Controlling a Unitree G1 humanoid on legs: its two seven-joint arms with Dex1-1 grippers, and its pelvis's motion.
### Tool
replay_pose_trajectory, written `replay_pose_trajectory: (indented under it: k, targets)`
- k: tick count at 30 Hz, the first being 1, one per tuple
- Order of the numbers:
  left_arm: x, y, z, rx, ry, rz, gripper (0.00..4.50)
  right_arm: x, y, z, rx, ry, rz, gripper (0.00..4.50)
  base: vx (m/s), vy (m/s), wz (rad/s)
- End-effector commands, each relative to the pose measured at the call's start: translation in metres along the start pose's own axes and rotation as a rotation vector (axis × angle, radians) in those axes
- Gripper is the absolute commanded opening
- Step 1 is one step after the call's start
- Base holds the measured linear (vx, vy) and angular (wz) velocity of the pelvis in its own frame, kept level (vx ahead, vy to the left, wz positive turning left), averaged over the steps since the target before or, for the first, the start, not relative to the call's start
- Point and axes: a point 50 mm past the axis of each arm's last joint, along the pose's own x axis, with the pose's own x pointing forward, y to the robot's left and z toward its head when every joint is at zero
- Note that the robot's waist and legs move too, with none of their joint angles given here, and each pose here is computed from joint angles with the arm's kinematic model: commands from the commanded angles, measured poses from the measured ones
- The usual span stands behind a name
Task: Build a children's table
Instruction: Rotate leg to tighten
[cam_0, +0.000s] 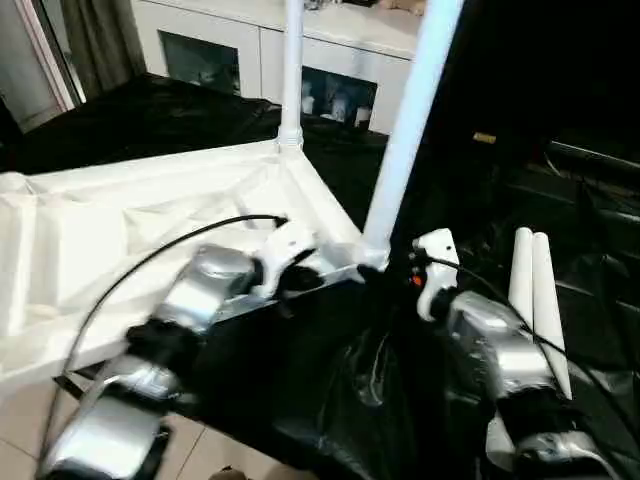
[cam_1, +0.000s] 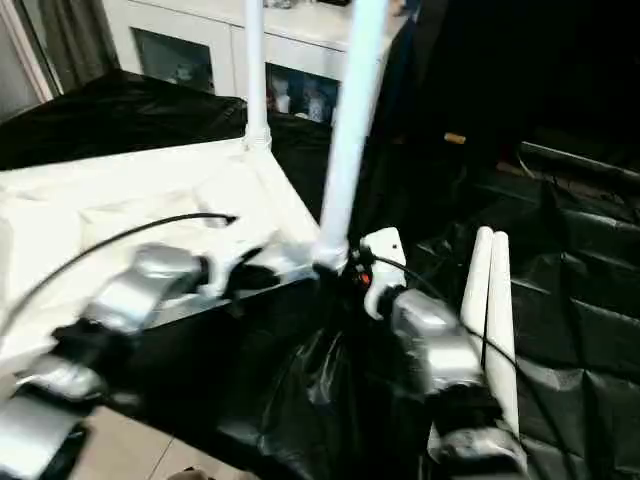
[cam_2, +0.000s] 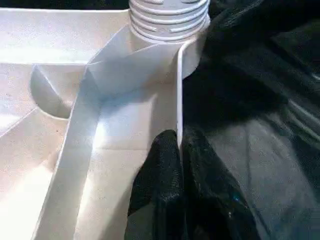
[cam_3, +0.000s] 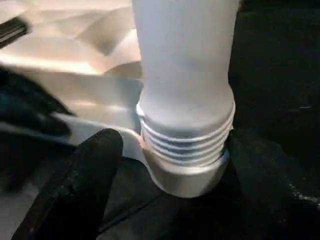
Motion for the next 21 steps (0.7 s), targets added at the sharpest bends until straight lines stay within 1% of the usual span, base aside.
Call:
replay_pose_trajectory:
  k: [1, 3, 4, 5, 9, 11, 12, 13, 14, 17, 18, 21]
  targets:
    - [0.002, -0.015, -0.006, -0.004, -0.022, -0.148, 0.00, 0.000, 0.003, 0.007, -0.023, -0.011, 0.064, 3.68, 0.000, 0.000, 0.00]
    - [-0.008, -0.021, -0.011, -0.015, -0.018, -0.222, 0.00, -0.005, 0.002, 0.009, -0.027, -0.013, 0.107, 3.68, 0.000, 0.000, 0.00]
    - [-0.008, -0.021, -0.011, -0.015, -0.018, -0.222, 0.00, -0.005, 0.002, 0.009, -0.027, -0.013, 0.107, 3.68, 0.000, 0.000, 0.00]
    - [-0.013, -0.023, -0.014, -0.017, -0.006, -0.250, 0.00, -0.007, 0.003, 0.010, -0.032, -0.011, 0.150, 3.68, 0.000, 0.000, 0.00]
    - [-0.014, -0.024, -0.015, -0.017, -0.004, -0.248, 0.00, -0.008, 0.007, 0.008, -0.035, 0.002, 0.196, 3.68, 0.000, 0.000, 0.00]
    - [-0.016, -0.024, -0.015, -0.018, -0.003, -0.250, 0.00, -0.009, 0.010, 0.005, -0.042, 0.021, 0.231, 3.68, 0.000, 0.000, 0.00]
    - [-0.016, -0.024, -0.015, -0.018, -0.003, -0.249, 0.00, -0.009, 0.010, 0.004, -0.043, 0.022, 0.232, 3.51, 0.000, 0.000, 0.00]
    - [-0.016, -0.024, -0.015, -0.019, -0.003, -0.250, 0.00, -0.008, 0.010, 0.005, -0.041, 0.019, 0.232, 3.51, 0.000, 0.000, 0.00]
    - [-0.016, -0.024, -0.014, -0.020, -0.003, -0.251, 0.00, -0.008, 0.010, 0.005, -0.036, 0.014, 0.231, 3.29, 0.000, 0.000, 0.00]
    - [-0.017, -0.025, -0.014, -0.022, -0.004, -0.252, 0.00, -0.008, 0.010, 0.006, -0.031, 0.006, 0.232, 3.17, 0.000, 0.000, 0.00]
    - [-0.017, -0.025, -0.014, -0.023, -0.005, -0.249, 0.00, -0.008, 0.011, 0.006, -0.030, 0.006, 0.233, 3.02, 0.000, 0.000, 0.00]
    - [-0.016, -0.023, -0.014, -0.028, -0.003, -0.224, 0.00, -0.008, 0.010, 0.005, -0.025, 0.005, 0.209, 2.92, 0.000, 0.000, 0.00]
